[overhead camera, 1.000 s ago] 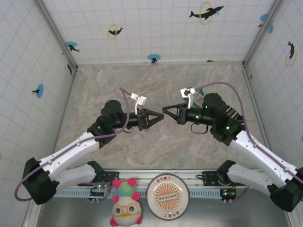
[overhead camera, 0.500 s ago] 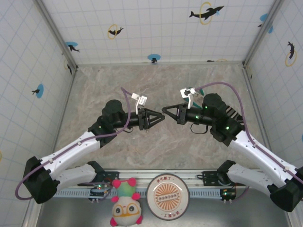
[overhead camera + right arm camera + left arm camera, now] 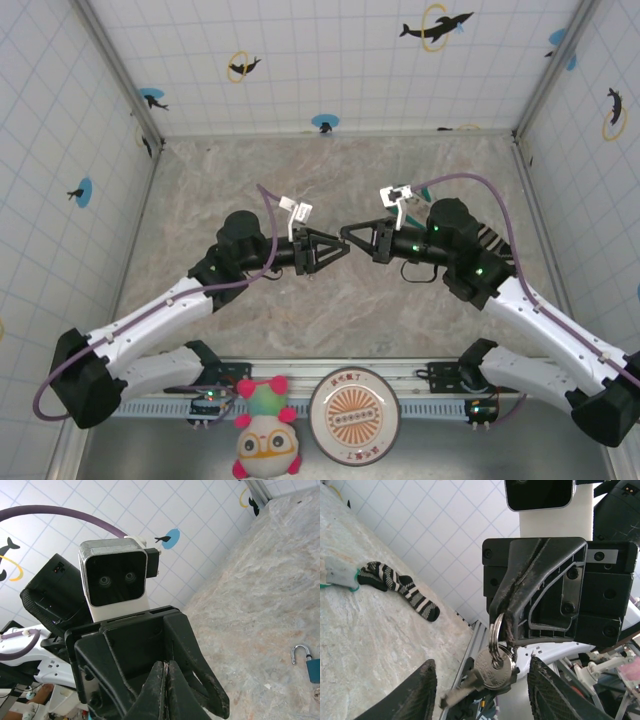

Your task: Unlock with the key

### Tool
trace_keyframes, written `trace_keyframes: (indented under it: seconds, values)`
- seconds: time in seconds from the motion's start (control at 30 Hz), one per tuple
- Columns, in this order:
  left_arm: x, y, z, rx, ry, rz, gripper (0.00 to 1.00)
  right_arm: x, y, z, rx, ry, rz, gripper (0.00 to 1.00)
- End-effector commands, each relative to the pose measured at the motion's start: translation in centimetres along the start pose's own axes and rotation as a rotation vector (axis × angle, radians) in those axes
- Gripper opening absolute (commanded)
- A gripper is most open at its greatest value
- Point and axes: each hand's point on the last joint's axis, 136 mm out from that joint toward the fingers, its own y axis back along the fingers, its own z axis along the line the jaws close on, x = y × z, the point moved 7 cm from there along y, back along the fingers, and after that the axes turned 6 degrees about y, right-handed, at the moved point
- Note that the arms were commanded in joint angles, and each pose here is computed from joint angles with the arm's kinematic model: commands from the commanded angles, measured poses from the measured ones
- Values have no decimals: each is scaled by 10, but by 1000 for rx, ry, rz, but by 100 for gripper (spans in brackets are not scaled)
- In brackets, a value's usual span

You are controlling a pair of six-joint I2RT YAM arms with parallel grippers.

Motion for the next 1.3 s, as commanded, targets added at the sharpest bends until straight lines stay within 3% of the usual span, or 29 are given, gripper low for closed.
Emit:
trace_keyframes:
  seconds: [0.0,0.63,1.1,1.17,1.27]
  values:
    - [-10,0,-16,50,-52,-22,42,4,-1,-2,-10,16,-11,0]
    - [-4,6,-13,4,-45,-15,21,2,5,-6,32,34,-7,0]
    - [-1,5,-7,-14,-27,-3,13,-1,11,-5,34,41,-22,0]
    - [-2,5,-7,-18,-29,-9,18,-1,11,-5,34,40,-22,0]
    - [-4,5,-7,-30,-32,-24,45,0,11,-4,22,34,-21,0]
